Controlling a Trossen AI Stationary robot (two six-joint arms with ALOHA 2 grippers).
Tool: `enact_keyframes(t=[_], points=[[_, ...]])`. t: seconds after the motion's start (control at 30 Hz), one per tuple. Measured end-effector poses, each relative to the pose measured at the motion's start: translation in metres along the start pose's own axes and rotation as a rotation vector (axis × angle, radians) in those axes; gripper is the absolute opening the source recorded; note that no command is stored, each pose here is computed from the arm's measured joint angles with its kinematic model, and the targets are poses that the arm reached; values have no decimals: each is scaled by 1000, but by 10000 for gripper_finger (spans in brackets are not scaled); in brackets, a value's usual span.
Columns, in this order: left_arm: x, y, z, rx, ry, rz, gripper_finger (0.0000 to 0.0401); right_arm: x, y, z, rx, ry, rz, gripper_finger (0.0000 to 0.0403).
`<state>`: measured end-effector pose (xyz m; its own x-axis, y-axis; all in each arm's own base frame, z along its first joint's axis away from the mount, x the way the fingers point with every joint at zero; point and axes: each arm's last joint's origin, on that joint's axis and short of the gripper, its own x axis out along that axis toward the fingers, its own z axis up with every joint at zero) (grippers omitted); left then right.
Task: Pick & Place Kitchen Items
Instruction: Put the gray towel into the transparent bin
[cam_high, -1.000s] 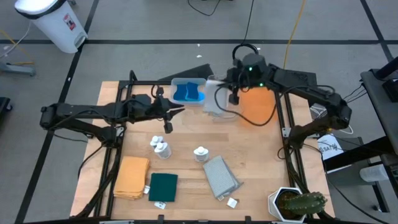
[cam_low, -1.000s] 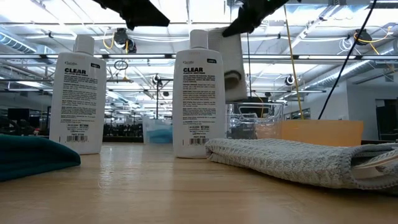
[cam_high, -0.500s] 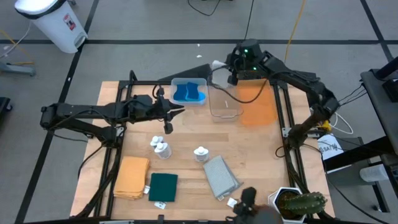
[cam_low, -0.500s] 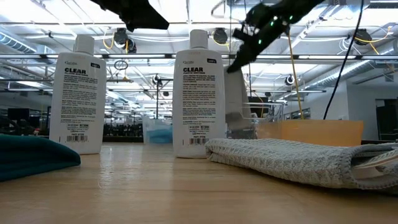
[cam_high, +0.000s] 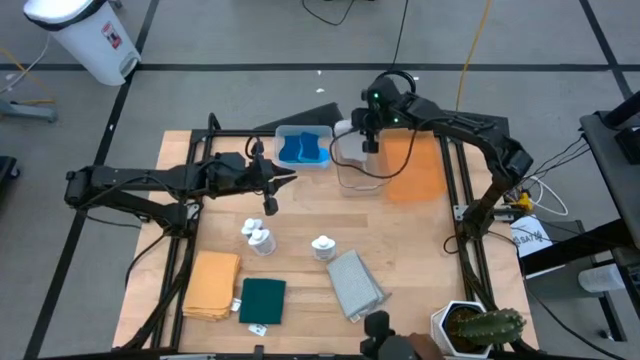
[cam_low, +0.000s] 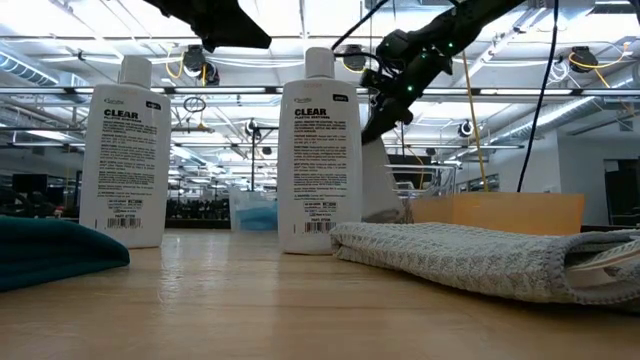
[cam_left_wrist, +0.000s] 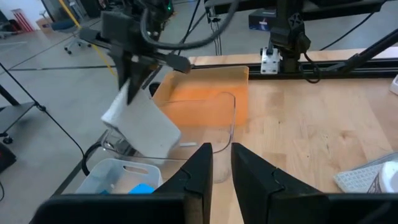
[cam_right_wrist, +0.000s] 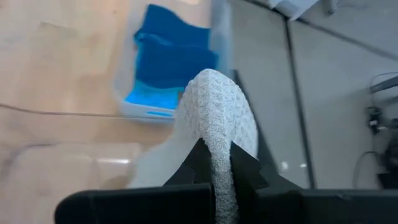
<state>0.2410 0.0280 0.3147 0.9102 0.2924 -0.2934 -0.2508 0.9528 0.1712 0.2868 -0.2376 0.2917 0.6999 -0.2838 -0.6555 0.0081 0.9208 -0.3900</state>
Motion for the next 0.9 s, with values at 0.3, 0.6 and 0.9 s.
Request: enact_keyframes(t=[0.3, 0.6, 0.9], points=[[0, 0, 0, -1, 0, 0, 63, -6, 9, -1, 110, -46, 166, 0], [0, 0, 0, -15, 0, -1, 63, -18, 17, 2, 193, -5, 205, 0], [0, 0, 0, -15, 0, -1, 63, -61, 38, 28, 277, -62, 219, 0]])
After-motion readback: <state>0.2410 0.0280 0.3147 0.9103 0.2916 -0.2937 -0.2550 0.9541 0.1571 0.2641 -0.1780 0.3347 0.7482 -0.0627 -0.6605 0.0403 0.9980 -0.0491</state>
